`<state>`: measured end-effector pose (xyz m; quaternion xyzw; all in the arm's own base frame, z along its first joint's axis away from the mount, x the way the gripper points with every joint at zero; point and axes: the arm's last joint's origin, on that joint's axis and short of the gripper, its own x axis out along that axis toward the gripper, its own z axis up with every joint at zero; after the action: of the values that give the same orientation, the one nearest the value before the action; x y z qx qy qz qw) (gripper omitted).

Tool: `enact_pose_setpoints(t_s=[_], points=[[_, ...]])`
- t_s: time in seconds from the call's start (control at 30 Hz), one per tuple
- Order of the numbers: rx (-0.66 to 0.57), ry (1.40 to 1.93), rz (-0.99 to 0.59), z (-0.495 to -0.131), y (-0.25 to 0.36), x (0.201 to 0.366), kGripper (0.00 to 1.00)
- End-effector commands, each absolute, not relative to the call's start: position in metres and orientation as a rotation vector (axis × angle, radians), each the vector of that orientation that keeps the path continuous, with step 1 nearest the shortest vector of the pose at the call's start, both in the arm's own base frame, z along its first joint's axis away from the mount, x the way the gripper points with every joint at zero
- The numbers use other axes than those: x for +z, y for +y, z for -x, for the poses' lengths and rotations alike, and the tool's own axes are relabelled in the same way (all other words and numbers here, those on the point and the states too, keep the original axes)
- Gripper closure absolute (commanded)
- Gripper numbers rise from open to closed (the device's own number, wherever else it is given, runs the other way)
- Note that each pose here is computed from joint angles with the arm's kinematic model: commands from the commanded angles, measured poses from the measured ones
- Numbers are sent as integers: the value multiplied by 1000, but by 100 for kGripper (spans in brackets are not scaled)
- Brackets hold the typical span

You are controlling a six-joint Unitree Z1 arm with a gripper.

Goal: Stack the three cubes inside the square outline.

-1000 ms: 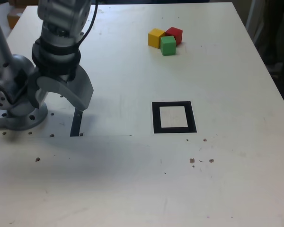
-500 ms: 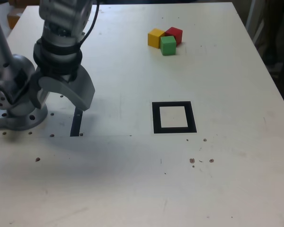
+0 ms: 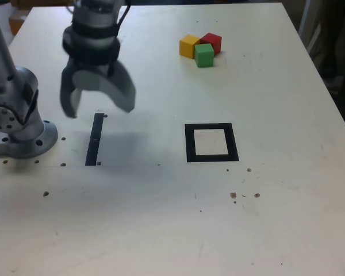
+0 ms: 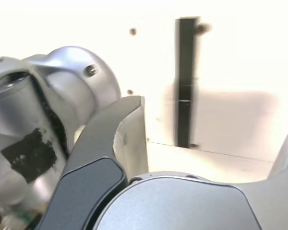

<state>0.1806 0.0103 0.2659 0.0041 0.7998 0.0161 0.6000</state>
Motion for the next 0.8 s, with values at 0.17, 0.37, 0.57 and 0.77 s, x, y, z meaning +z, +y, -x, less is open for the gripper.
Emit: enact_pose_setpoints(t_s=[0.17,0.37,0.57,0.77], points=[[84,1765,-45,-208,27,309,0],[102,1694,-117,-241,48,351,0],[65,1683,-207,-272,76,365,1],[-2,1657,-298,-298,109,374,1]])
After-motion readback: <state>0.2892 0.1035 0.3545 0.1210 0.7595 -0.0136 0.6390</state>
